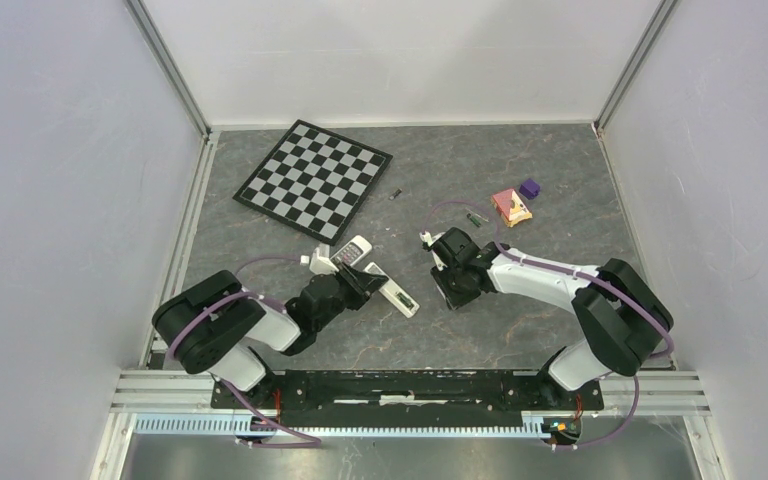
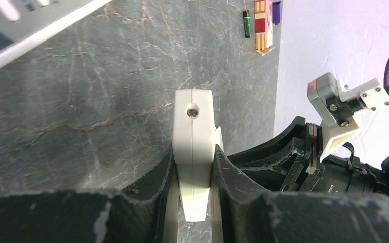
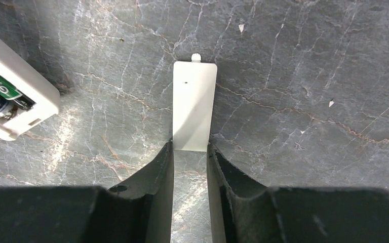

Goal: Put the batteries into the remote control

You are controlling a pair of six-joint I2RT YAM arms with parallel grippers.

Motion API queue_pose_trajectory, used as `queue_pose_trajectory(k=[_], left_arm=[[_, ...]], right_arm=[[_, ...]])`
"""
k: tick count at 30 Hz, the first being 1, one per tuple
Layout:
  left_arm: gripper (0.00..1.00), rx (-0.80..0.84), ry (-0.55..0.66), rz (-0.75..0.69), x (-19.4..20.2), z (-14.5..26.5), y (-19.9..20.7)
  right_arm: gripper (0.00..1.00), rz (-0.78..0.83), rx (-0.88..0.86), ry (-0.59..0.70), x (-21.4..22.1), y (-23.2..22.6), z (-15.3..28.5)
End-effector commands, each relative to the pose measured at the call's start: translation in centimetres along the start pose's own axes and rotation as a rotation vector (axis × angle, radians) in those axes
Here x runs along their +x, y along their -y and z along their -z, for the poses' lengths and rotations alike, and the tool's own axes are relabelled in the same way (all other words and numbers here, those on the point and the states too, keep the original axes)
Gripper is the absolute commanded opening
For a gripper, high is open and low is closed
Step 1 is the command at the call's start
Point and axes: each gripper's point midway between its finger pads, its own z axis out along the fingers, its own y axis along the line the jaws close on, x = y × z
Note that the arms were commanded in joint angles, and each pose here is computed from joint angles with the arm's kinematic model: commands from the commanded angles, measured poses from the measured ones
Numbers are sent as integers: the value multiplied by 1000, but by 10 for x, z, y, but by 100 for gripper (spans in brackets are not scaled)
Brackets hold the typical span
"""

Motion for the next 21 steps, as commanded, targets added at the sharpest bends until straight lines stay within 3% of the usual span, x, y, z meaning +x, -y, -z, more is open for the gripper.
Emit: queue_pose_trajectory(k=[1,8,21], left_arm=[[13,-49,94,70,-13,3,-14],[43,-197,109,83,-11,10,-40],[85,-438,133,87,-17,42,-70]], right_arm=[[30,11,21,-57,22,8,-18],[30,8,10,-55,22,6,-19],[30,17,5,-65,23,5,-21]])
